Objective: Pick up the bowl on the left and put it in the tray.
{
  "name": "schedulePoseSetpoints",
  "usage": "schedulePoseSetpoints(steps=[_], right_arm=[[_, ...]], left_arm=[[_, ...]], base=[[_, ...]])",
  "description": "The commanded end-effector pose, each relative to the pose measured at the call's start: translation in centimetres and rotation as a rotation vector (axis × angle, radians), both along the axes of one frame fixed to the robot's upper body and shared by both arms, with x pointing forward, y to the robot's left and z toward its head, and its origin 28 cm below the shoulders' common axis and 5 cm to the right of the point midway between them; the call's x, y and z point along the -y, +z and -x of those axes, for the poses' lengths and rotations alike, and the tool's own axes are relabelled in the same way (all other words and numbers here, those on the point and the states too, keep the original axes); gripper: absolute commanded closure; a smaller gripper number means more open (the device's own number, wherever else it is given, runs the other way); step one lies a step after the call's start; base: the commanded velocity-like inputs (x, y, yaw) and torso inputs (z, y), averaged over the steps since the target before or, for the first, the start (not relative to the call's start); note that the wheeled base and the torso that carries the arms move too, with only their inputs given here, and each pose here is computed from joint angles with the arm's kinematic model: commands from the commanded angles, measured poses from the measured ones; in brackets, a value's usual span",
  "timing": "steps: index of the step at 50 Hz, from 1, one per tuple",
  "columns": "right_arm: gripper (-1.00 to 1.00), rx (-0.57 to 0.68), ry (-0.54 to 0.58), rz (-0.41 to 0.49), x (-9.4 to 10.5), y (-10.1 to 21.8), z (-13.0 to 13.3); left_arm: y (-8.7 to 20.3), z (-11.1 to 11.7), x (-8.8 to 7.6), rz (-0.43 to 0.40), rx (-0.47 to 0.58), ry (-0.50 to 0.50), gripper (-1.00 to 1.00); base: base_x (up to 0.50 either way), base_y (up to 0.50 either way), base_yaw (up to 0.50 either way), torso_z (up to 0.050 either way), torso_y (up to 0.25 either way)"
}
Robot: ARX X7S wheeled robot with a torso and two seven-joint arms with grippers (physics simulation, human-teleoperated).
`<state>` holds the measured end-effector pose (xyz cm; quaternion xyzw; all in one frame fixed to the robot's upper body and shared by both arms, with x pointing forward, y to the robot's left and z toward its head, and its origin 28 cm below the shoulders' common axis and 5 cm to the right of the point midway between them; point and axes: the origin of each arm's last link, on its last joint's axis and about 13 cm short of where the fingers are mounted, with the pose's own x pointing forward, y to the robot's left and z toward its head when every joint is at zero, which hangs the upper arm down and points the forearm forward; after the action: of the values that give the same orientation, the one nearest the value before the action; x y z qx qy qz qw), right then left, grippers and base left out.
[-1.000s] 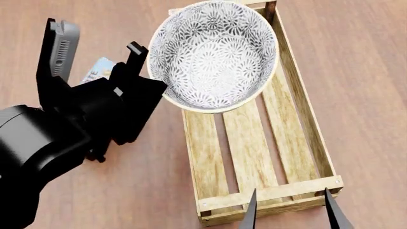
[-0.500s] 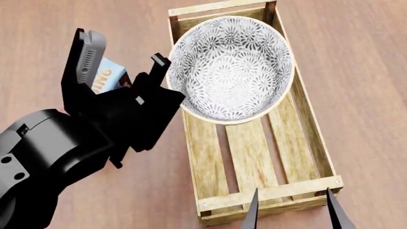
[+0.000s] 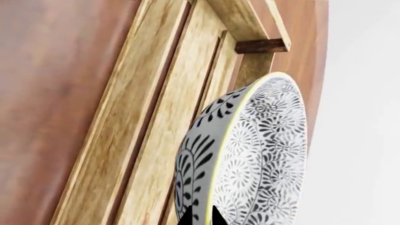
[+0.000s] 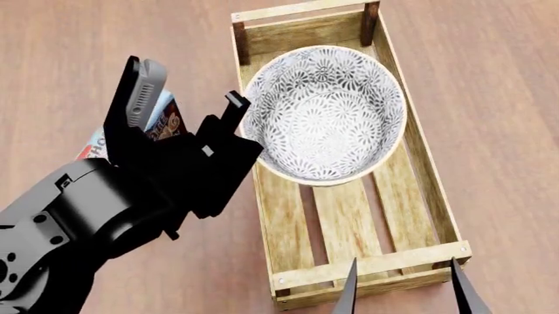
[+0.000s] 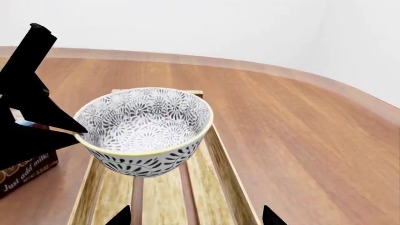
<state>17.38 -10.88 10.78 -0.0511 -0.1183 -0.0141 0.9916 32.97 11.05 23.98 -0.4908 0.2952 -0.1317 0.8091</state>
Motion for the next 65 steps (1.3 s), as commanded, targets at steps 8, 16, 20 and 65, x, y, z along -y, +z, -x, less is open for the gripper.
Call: schedulePoseSetpoints(steps=[8, 16, 20, 65], right_arm=[[-1.0, 0.016, 0.008, -0.011, -0.3, 0.4, -0.1], [-1.0, 0.016, 0.007, -0.011, -0.2, 0.4, -0.1], [-1.0, 0.017, 0.007, -0.011, -0.2, 0.4, -0.1], [-1.0, 0.021, 0.003, -0.017, -0.1, 0.6, 0.0]], left_arm=[[-0.2, -1.0, 0.6, 0.105, -0.008, 0.014, 1.0], [-0.3, -1.2, 0.7, 0.097, -0.009, 0.017, 1.0], [-0.5, -1.3, 0.8, 0.087, -0.013, 0.018, 1.0], [-1.6, -2.3, 2.0, 0.02, -0.033, 0.017, 1.0]], base=[[0.0, 0.0, 0.0, 0.0, 0.001], [0.0, 0.0, 0.0, 0.0, 0.0], [0.0, 0.0, 0.0, 0.0, 0.0], [0.0, 0.0, 0.0, 0.0, 0.0]])
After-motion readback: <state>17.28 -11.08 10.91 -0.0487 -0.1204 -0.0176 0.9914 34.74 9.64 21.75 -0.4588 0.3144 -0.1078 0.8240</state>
